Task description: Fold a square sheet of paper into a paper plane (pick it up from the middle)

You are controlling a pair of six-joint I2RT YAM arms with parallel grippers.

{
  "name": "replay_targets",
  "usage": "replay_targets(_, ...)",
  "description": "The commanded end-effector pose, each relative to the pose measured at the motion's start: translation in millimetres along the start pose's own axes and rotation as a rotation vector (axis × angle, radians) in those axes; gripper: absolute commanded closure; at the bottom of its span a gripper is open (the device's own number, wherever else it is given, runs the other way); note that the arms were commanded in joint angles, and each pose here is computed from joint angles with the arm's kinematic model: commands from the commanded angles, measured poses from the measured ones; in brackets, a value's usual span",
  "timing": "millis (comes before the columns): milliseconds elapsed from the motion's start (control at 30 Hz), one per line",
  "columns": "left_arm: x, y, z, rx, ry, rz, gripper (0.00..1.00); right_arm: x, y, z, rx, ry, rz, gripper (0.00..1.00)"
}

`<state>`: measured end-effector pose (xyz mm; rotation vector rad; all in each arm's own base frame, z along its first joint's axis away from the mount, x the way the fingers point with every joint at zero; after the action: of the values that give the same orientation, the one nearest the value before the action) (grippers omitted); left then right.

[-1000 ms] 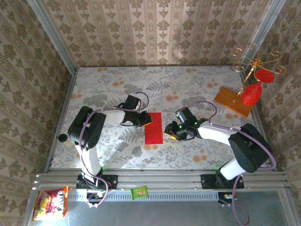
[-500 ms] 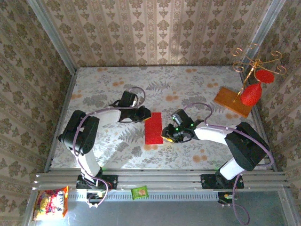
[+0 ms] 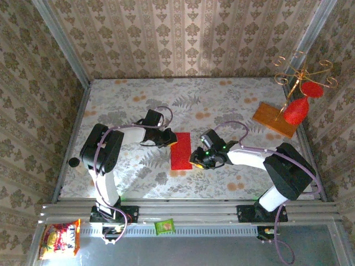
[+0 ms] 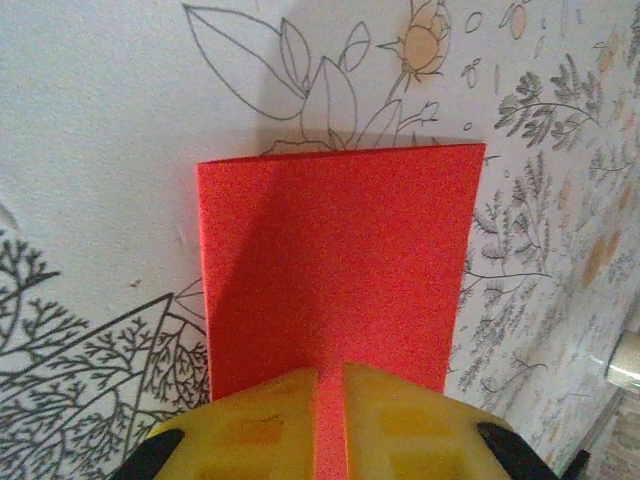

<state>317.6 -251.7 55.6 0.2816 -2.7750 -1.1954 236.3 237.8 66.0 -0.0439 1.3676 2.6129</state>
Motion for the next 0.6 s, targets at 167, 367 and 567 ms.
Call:
replay_targets(167, 0.9, -6.7, 28.0, -0.119, 0.039, -0.003, 0.85, -0.4, -3.2, 0.1, 0.028, 0.009, 0.015, 0.62)
replay_targets(367, 1.3, -9.5, 32.0, -0.130, 0.050, 0.004, 0.85, 7.2, -9.2, 1.1, 0.006, 0.015, 0.073, 0.62)
replay_targets(567, 3.0, -10.6, 35.6, -0.135, 0.063, 0.008, 0.85, 10.2, -14.5, 7.4, -0.031, 0.024, 0.092, 0.68)
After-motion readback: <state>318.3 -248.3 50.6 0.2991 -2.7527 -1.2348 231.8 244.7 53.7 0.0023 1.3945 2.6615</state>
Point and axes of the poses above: each hand's point on the last joint's axis, 136 mm out from that joint toward the fingers, its own y axis back along the fingers, its own z axis along the line the jaws close on, x = y × z, the point moved 4 cm from there along y, back along the fingers, and after that the axes turned 10 degrees about y, right-handed, at the moved point
